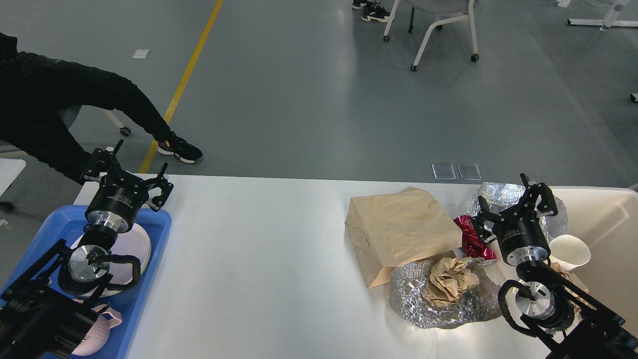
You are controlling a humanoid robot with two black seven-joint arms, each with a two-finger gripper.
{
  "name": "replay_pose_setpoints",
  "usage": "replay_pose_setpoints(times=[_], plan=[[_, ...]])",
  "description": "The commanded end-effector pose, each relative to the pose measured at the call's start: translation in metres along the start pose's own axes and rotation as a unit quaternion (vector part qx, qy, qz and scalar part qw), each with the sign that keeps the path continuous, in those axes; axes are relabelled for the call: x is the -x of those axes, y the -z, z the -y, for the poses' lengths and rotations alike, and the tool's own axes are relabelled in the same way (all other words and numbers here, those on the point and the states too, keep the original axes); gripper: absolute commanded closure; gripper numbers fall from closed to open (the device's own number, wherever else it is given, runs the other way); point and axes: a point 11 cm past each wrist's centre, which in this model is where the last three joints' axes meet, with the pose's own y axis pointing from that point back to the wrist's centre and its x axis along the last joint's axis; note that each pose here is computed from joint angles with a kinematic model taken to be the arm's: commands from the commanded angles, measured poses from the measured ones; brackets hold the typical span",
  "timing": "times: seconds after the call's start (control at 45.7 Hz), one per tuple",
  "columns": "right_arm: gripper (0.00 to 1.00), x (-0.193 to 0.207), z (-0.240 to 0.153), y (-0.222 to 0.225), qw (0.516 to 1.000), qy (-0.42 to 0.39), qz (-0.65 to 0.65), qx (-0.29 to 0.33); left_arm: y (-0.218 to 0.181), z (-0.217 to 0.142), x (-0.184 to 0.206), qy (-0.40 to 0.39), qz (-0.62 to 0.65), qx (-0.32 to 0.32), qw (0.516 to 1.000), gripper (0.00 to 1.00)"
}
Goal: Tidy desktop
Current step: 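Lower the left gripper over the stacked plates on the tray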
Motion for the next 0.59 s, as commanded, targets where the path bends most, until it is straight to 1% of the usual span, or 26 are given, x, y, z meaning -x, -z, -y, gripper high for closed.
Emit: replay_pose_setpoints(times=[0.0, 0.109, 0.263, 0.569], plan=[[0.0, 0.0, 0.0, 0.0, 1.0, 0.0, 0.0, 0.0, 0.013, -0.024, 0.01, 0.026, -0.002, 0.004, 1.0, 0.04], [0.0, 0.0, 0.0, 0.0, 1.0, 0.0, 0.001, 0.0, 0.014, -0.037, 0.006, 0.024, -0.002, 0.005, 1.0, 0.04], [0.0, 0.0, 0.0, 0.0, 1.0, 0.0, 0.0, 0.0, 0.023, -0.057, -0.013, 0.007, -0.006, -0.004, 1.0, 0.04], [0.0, 0.0, 0.0, 0.0, 1.0, 0.0, 0.0, 0.0, 0.015, -0.053, -0.006, 0.033, -0.003, -0.001, 0.999, 0.04]])
